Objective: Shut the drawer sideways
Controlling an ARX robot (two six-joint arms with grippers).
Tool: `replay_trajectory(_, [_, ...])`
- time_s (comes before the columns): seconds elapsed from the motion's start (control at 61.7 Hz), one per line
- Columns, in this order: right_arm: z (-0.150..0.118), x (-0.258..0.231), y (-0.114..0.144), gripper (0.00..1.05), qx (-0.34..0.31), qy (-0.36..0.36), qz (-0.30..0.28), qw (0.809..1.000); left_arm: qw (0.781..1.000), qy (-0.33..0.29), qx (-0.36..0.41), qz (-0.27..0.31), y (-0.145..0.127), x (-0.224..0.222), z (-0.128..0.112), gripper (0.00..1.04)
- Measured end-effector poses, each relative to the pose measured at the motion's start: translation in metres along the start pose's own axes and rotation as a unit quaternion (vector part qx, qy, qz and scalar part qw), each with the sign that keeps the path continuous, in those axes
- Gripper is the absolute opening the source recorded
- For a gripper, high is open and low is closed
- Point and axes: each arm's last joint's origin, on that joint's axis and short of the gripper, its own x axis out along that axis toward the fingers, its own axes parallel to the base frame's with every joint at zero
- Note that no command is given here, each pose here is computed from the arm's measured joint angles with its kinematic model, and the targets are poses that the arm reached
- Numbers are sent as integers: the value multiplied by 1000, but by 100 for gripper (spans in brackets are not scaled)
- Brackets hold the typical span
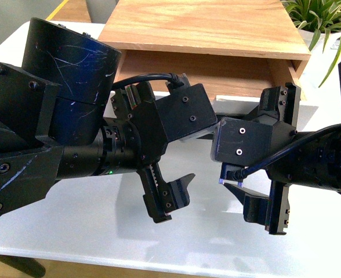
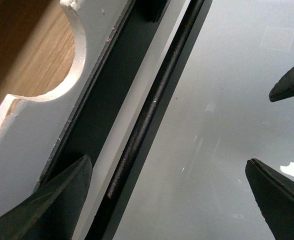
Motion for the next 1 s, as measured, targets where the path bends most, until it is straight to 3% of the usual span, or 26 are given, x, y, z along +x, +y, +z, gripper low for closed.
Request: replay_trajectory(1.005, [-5,10,-20,96,5,9,-29,1000,1000,-5,-2,17,17,18,4,96])
